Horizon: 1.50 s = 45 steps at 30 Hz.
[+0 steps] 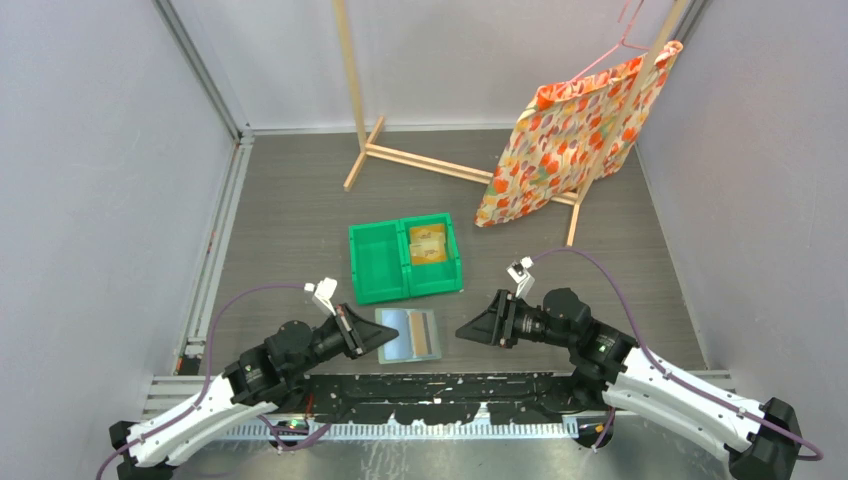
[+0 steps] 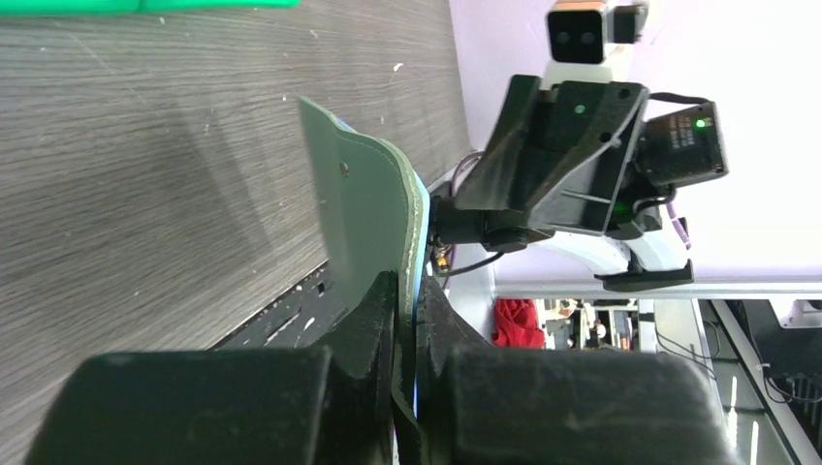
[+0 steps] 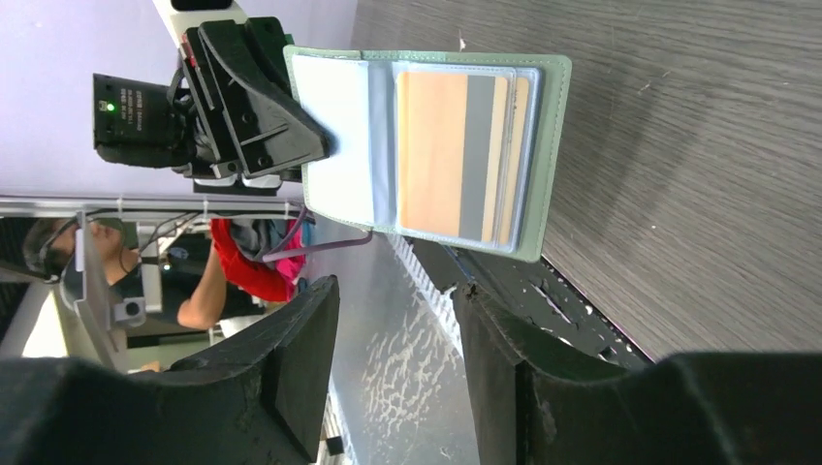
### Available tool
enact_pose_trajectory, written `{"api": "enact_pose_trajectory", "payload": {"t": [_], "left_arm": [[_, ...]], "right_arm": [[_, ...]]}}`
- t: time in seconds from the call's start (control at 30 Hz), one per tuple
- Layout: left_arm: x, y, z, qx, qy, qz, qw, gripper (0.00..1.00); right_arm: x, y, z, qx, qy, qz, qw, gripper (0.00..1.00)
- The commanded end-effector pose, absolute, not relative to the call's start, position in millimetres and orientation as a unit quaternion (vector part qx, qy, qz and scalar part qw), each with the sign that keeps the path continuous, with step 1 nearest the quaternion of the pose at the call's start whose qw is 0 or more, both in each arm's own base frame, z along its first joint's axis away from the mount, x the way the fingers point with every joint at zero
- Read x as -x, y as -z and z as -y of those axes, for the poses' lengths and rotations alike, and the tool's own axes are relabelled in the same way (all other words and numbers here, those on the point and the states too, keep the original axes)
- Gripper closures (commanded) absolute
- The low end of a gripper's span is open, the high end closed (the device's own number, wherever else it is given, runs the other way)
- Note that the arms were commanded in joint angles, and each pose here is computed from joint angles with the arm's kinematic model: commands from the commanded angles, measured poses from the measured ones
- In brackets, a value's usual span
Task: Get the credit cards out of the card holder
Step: Remove the credit card from the card holder.
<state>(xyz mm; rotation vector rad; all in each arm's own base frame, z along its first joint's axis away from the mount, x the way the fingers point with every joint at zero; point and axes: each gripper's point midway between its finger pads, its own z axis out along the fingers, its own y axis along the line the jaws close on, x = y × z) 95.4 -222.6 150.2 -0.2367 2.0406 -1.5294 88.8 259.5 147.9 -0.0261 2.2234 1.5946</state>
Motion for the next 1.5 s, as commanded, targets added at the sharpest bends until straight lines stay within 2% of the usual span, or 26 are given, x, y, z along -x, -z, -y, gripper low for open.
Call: {"api": "enact_pose_trajectory", "payload": {"t": [0.0, 0.2, 0.63, 1.47], "left_arm": [[-98.2, -160.0, 214.6, 0.098, 0.571, -0.757, 0.302, 0.99], [-97.1, -161.2, 218.3, 0.091, 0.577, -0.755, 0.299, 0.99], [-95.5, -167.8, 224.6, 0.080, 0.589, -0.748, 0.295, 0.99], [-94.7, -173.4, 224.2, 0.078, 0.595, -0.743, 0.298, 0.99]], "right_arm": [[-92.6, -152.1, -251.9, 0.010, -0.535, -0.818, 0.212, 0.47], [-101.2, -166.7, -275.8, 0.011, -0.566, -0.799, 0.202, 0.45], [-98.8, -138.0, -323.0, 0.021, -0.584, -0.799, 0.144, 0.41], [-104.3, -111.1, -329.9, 0.003, -0.576, -0.806, 0.135, 0.34]]}}
